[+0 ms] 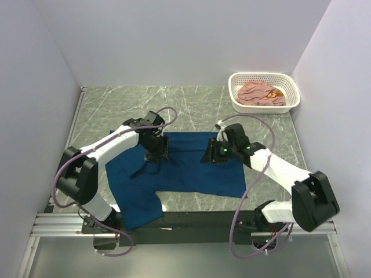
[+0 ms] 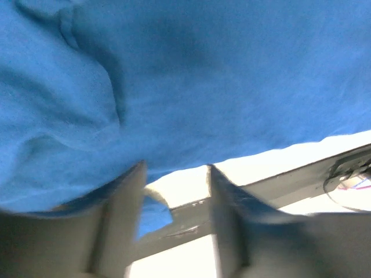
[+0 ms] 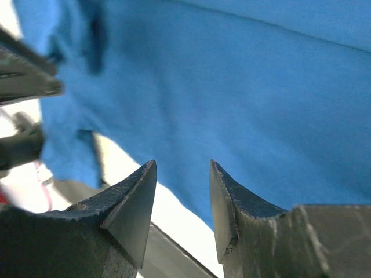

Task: Fold and stack the t-shirts
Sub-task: Fold the tshirt

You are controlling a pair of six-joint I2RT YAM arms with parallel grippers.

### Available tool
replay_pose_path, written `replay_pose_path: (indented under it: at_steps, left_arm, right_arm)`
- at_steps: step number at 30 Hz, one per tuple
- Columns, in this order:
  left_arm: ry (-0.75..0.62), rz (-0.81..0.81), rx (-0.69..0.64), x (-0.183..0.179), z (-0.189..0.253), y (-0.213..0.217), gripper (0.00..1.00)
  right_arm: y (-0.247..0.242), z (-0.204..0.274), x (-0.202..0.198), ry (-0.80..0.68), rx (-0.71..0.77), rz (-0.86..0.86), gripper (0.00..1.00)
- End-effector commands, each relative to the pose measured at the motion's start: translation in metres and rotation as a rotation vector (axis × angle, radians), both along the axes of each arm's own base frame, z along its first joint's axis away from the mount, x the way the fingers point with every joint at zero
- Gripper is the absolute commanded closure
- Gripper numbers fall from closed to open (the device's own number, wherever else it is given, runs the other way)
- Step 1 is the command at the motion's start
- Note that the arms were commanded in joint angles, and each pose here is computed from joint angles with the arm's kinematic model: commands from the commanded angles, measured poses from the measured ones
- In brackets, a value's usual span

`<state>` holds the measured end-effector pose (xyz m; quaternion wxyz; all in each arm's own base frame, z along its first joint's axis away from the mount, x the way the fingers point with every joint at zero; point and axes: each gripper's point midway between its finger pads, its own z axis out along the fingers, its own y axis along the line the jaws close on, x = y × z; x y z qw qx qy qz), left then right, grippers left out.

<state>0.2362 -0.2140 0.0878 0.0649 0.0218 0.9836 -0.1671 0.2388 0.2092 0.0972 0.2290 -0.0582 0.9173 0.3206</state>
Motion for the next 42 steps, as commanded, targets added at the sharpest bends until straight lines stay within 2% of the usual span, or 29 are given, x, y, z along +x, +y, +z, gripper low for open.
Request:
replay_pose_path:
  at_steps: [1,2,3,6,8,15,24,33,42]
  left_arm:
    - [-0.096,0.144,-0.059,0.017,0.021,0.009,0.38]
    - [-0.13,0.235,-0.072,0.023,0.029,0.025,0.32]
    - [-0.125,0.287,-0.063,0.02,0.017,0.039,0.24]
    - [-0.177,0.475,-0.091,0.025,0.02,0.079,0.14]
    - [-0.195,0.58,-0.1,0.02,0.012,0.104,0.14]
    - [-0.209,0.74,-0.074,0.004,-0.028,0.14,0.12]
    - [-0.354,0.692,-0.125,0.018,-0.025,0.14,0.03]
    - [-0.329,0.643,-0.137,0.022,-0.034,0.133,0.03]
    - [-0.295,0.602,-0.167,0.02,-0.035,0.121,0.05]
  right_arm:
    - [0.049,0.027,0.014,-0.069,0.181,0.079,0.51]
    - [0.06,0.028,0.011,-0.07,0.203,0.108,0.51]
    - [0.068,0.019,0.009,-0.031,0.204,0.109,0.51]
    - [0.103,0.029,0.015,-0.075,0.267,0.174,0.51]
    - [0.122,0.019,0.018,-0.062,0.282,0.207,0.51]
    - [0.179,-0.001,0.023,-0.026,0.357,0.288,0.51]
    - [0.214,-0.023,0.025,-0.018,0.391,0.362,0.47]
    - [0.227,-0.044,0.028,-0.001,0.379,0.38,0.45]
    - [0.243,-0.039,0.017,0.027,0.423,0.438,0.44]
